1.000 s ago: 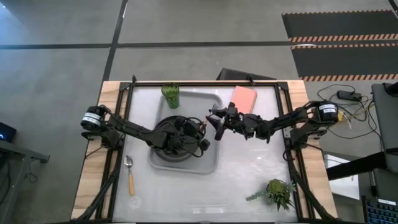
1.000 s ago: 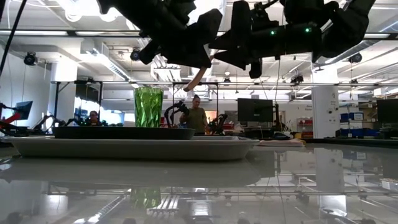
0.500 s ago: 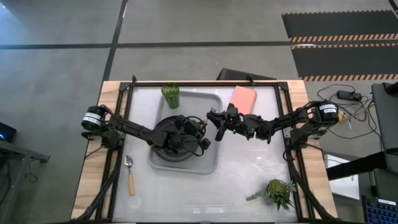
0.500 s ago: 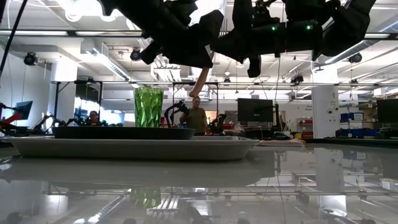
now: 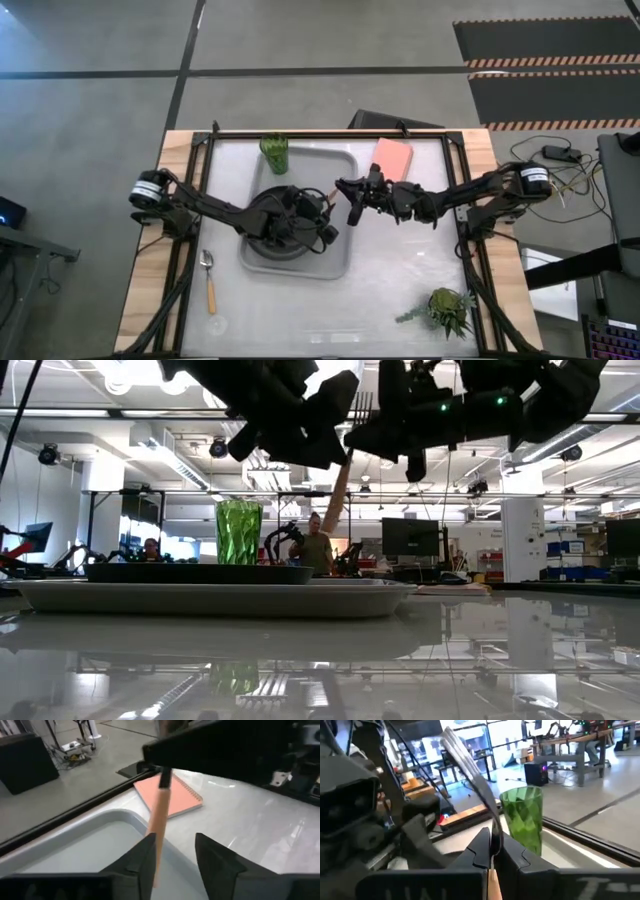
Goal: Pick and place plate/cup/fork/spoon on tray
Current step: Put the yellow fork on the gray serving tray to the right of the black plate
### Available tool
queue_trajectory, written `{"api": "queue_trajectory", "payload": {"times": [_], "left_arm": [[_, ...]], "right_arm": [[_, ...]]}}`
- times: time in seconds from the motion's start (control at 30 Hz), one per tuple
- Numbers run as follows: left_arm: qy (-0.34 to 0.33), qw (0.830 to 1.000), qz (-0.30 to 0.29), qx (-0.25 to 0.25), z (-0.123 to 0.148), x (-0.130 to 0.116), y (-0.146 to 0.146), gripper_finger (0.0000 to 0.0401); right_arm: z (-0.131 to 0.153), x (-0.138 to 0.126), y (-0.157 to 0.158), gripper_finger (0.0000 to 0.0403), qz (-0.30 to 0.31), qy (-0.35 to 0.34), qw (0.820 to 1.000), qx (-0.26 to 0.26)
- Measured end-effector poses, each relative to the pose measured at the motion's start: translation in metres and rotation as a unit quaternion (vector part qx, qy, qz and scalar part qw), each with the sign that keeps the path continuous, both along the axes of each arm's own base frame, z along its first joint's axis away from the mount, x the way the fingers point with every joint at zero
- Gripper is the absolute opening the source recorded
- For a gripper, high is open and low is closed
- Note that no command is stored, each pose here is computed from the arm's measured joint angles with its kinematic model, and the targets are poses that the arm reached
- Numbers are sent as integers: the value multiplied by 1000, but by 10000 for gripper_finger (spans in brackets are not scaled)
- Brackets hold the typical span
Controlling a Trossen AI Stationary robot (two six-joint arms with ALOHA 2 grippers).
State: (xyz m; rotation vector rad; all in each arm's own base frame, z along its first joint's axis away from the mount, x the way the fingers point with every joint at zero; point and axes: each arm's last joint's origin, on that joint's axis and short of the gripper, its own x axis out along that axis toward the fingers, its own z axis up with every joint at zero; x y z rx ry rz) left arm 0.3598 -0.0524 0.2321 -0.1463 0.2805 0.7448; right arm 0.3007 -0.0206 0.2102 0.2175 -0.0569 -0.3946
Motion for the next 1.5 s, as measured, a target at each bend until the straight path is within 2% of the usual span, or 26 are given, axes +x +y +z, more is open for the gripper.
{"api": "queue_trajectory", "payload": {"times": [0.17, 0.3, 0.43, 0.5, 0.6, 0.67, 0.7, 0.93, 1.07, 1.2, 1.5], "left_arm": [[11, 999, -16, 25, 12, -6, -1, 152], [19, 997, -45, 55, 28, -15, -7, 157], [20, 990, -120, 70, 47, -25, -13, 158], [25, 977, -198, 68, 51, -31, -16, 157], [12, 933, -355, 61, 53, -39, -22, 157], [-10, 908, -415, 61, 53, -43, -25, 157], [-24, 902, -427, 63, 54, -46, -25, 157], [-99, 900, -416, 86, 47, -56, -19, 157], [-153, 913, -365, 102, 48, -56, -14, 157], [-159, 925, -327, 107, 41, -56, -9, 157], [-187, 925, -317, 95, 36, -48, -6, 157]], "right_arm": [[7, -9, -1, 7, 6, 48, 998, -26], [19, -22, -4, 7, 14, 85, 995, -46], [32, -38, -6, 8, 46, 105, 992, -52], [36, -45, -5, 8, 79, 121, 988, -56], [37, -54, -2, 8, 138, 151, 976, -71], [37, -58, 1, 8, 179, 164, 967, -75], [37, -59, 3, 8, 195, 166, 964, -72], [34, -61, 5, 8, 226, 169, 958, -58], [28, -58, 7, 8, 231, 181, 954, -57], [25, -54, 9, 8, 236, 179, 953, -64], [31, -45, 10, 8, 253, 165, 950, -84]]}}
